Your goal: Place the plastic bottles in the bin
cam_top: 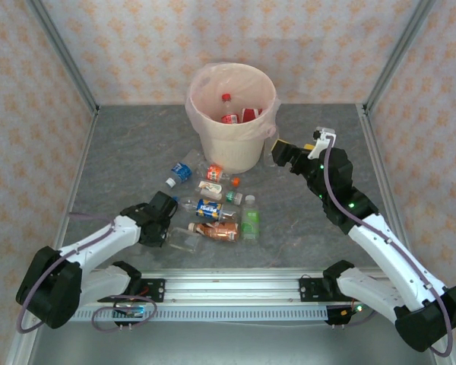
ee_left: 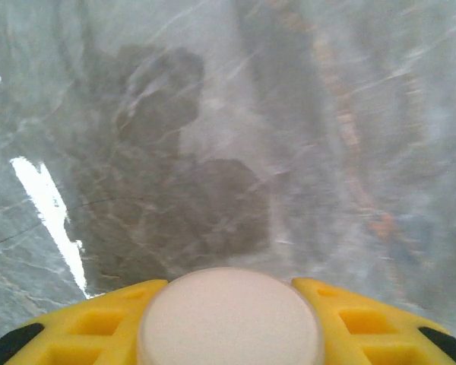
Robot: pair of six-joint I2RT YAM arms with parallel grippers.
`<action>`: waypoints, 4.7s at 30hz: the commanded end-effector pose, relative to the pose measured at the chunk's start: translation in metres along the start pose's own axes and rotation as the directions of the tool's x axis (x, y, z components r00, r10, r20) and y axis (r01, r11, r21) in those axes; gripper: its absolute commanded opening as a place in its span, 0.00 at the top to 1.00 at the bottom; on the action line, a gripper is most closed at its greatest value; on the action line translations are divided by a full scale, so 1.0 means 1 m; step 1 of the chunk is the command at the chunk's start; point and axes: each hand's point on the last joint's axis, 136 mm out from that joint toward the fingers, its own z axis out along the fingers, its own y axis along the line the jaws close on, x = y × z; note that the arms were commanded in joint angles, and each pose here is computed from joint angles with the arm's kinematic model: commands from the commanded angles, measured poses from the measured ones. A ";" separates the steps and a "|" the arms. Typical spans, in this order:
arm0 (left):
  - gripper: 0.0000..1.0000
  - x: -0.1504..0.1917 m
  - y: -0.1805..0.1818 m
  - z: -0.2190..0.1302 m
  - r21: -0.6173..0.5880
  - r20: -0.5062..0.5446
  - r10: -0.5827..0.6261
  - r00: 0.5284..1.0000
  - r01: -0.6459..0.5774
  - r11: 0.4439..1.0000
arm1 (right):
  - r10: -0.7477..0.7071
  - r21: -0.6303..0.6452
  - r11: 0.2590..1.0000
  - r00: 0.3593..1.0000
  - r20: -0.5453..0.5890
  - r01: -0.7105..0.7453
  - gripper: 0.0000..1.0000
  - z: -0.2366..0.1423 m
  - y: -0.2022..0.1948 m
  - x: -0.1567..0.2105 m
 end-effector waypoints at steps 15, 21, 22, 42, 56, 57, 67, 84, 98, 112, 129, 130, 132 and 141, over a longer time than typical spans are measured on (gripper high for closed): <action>1.00 -0.070 -0.241 -0.316 0.683 0.598 0.086 0.797 -0.562 0.466 | 0.101 0.109 0.987 0.988 0.117 -0.114 0.01 -0.002 -0.024 -0.011; 1.00 -0.025 -0.335 -0.398 0.667 0.723 0.072 0.687 -0.722 0.183 | 0.114 0.106 0.987 0.988 0.100 -0.124 0.01 -0.001 -0.024 -0.007; 1.00 -0.014 -0.351 -0.402 0.622 0.766 0.074 0.639 -0.765 0.170 | 0.111 0.109 0.987 0.989 0.094 -0.121 0.01 -0.001 -0.024 -0.006; 0.05 0.010 -0.478 -0.286 0.112 0.899 0.296 0.323 -0.822 0.559 | 0.077 0.281 0.955 0.993 0.085 -0.098 0.01 -0.006 -0.059 0.006; 0.00 0.045 -0.376 -0.369 0.528 0.761 0.393 0.516 -0.845 0.086 | 0.115 0.163 0.983 0.980 -0.165 -0.088 0.01 0.080 -0.085 0.047; 0.00 0.045 -0.361 -0.368 0.549 0.749 0.398 0.529 -0.833 0.073 | 0.100 0.128 0.989 0.972 -0.212 -0.074 0.01 0.091 -0.086 0.054; 0.00 0.010 -0.228 -0.275 0.617 0.580 0.445 0.682 -0.725 0.306 | -0.084 0.000 0.995 0.871 -0.483 0.095 0.01 0.159 -0.103 0.111; 0.00 -0.051 -0.136 -0.177 0.353 0.594 0.425 0.683 -0.696 0.625 | 0.050 0.164 0.986 0.846 -0.531 0.044 0.06 0.212 -0.142 0.142; 0.00 -0.042 -0.141 -0.154 0.336 0.544 0.474 0.692 -0.698 0.633 | 0.029 0.267 0.958 0.890 -0.454 0.105 0.39 0.203 -0.159 0.129; 0.00 -0.029 -0.151 -0.126 0.312 0.460 0.563 0.687 -0.718 0.622 | -0.088 0.248 0.964 0.995 -0.056 0.099 0.54 0.090 -0.081 -0.038; 0.00 -0.038 -0.144 -0.085 0.218 0.416 0.663 0.622 -0.777 0.591 | -0.250 -0.120 0.966 0.950 -0.186 0.230 0.47 0.144 0.085 -0.083; 0.00 -0.038 -0.144 -0.083 0.214 0.408 0.674 0.616 -0.782 0.585 | -0.250 -0.105 0.967 0.948 -0.200 0.233 0.46 0.149 0.084 -0.082; 0.00 -0.041 -0.143 -0.079 0.206 0.392 0.687 0.612 -0.786 0.583 | -0.255 -0.052 0.967 0.937 -0.240 0.250 0.44 0.161 0.079 -0.076; 0.00 -0.041 -0.145 -0.058 0.160 0.344 0.740 0.578 -0.813 0.560 | -0.221 0.117 0.960 0.946 -0.239 0.254 0.20 0.163 0.065 -0.087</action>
